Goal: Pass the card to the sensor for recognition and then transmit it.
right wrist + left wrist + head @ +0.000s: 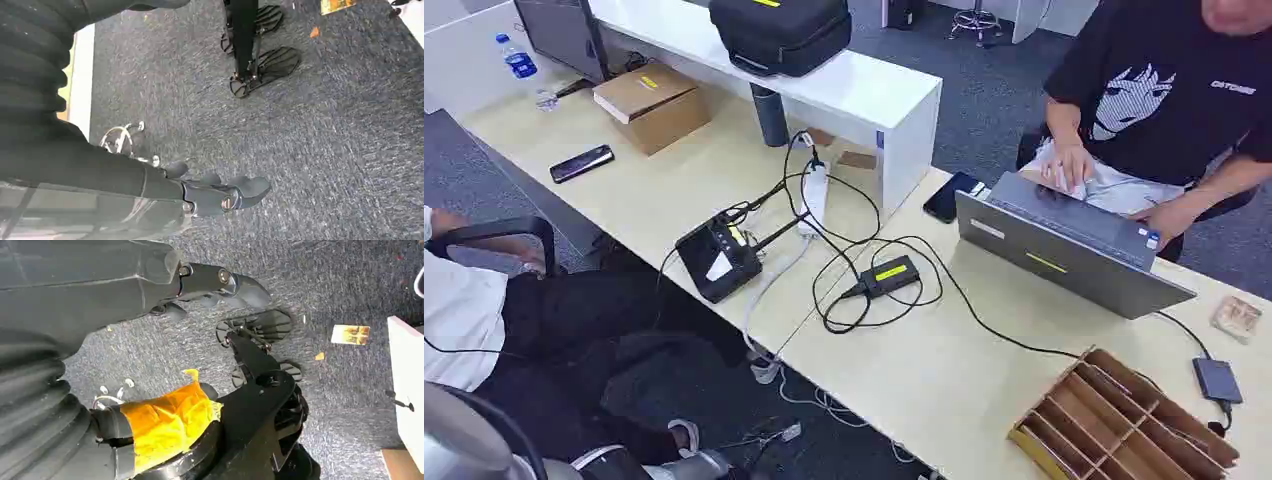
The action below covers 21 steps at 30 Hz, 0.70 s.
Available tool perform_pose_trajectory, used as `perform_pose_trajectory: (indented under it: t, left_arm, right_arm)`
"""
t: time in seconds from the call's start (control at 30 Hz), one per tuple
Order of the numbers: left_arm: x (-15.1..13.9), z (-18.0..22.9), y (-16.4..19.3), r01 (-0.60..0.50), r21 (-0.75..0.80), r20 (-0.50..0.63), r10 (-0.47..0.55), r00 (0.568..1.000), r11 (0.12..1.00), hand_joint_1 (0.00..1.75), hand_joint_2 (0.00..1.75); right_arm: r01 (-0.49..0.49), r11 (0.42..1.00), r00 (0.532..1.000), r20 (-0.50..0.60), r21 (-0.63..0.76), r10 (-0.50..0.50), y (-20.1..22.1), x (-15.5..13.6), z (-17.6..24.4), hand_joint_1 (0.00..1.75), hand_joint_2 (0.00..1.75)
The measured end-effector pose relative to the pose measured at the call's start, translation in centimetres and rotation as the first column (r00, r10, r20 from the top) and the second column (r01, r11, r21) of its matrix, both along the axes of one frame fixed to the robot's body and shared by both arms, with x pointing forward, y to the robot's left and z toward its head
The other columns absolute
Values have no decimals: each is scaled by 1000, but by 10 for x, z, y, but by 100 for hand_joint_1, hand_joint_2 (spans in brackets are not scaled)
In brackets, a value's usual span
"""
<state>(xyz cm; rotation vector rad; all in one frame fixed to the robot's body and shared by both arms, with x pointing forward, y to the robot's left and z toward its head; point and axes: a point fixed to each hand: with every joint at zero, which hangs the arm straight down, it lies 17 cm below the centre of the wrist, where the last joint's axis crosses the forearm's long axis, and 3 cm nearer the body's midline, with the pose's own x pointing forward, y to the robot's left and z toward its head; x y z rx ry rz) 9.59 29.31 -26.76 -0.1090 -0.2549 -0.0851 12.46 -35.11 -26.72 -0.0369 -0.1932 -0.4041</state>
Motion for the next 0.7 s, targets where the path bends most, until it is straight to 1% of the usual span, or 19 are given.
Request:
perform_pose_trajectory:
  t: [0.07, 0.13, 0.17, 0.2, 0.27, 0.3, 0.33, 0.4, 0.47, 0.53, 0.57, 0.63, 0.7]
  left_arm:
    - [0, 0, 1, -6, 4, -1, 6, 1000, 1000, 0, 175]
    - [0, 0, 2, -14, 5, 0, 14, 1000, 1000, 0, 175]
    - [-1, -1, 2, -19, 9, 2, 19, 1000, 1000, 0, 175]
    - [-2, -1, 3, -24, 13, 3, 24, 1000, 1000, 0, 175]
    - [-4, -2, 5, -30, 21, 3, 30, 1000, 999, 0, 175]
    - [-5, -2, 6, -33, 23, 3, 33, 999, 999, 0, 175]
    - [-6, -2, 6, -34, 26, 2, 34, 999, 999, 0, 175]
    - [-7, -3, 7, -35, 31, 2, 35, 999, 999, 0, 175]
    - [-7, -3, 7, -36, 34, 1, 36, 999, 999, 0, 175]
    - [-8, -3, 7, -36, 34, 1, 36, 999, 999, 0, 175]
    - [-8, -3, 8, -36, 37, 1, 36, 999, 999, 0, 175]
    - [-8, -3, 8, -38, 39, 3, 38, 999, 999, 0, 175]
    - [-7, -3, 8, -41, 42, 8, 40, 999, 998, 0, 175]
  right_arm:
    - [65, 998, 997, 27, 24, -65, 0, 5, 2, 0, 175]
    - [219, 974, 972, 79, 62, -223, -5, 17, 5, 0, 175]
    - [322, 944, 938, 108, 76, -329, -13, 22, 8, 0, 175]
    - [430, 899, 888, 139, 87, -438, -25, 27, 10, 0, 175]
    - [573, 812, 790, 193, 108, -583, -45, 35, 16, 0, 175]
    - [640, 759, 726, 228, 123, -649, -58, 39, 20, 0, 175]
    - [684, 716, 673, 255, 141, -694, -68, 43, 24, 0, 175]
    - [749, 633, 565, 312, 194, -764, -89, 55, 34, 0, 175]
    - [782, 577, 484, 352, 237, -801, -106, 67, 45, 0, 175]
    - [805, 520, 390, 405, 285, -827, -128, 81, 59, 0, 175]
    - [812, 498, 346, 437, 304, -830, -140, 88, 67, 0, 175]
    - [820, 471, 273, 499, 326, -822, -163, 101, 85, 0, 175]
    - [820, 464, 220, 563, 335, -797, -185, 114, 105, 0, 175]
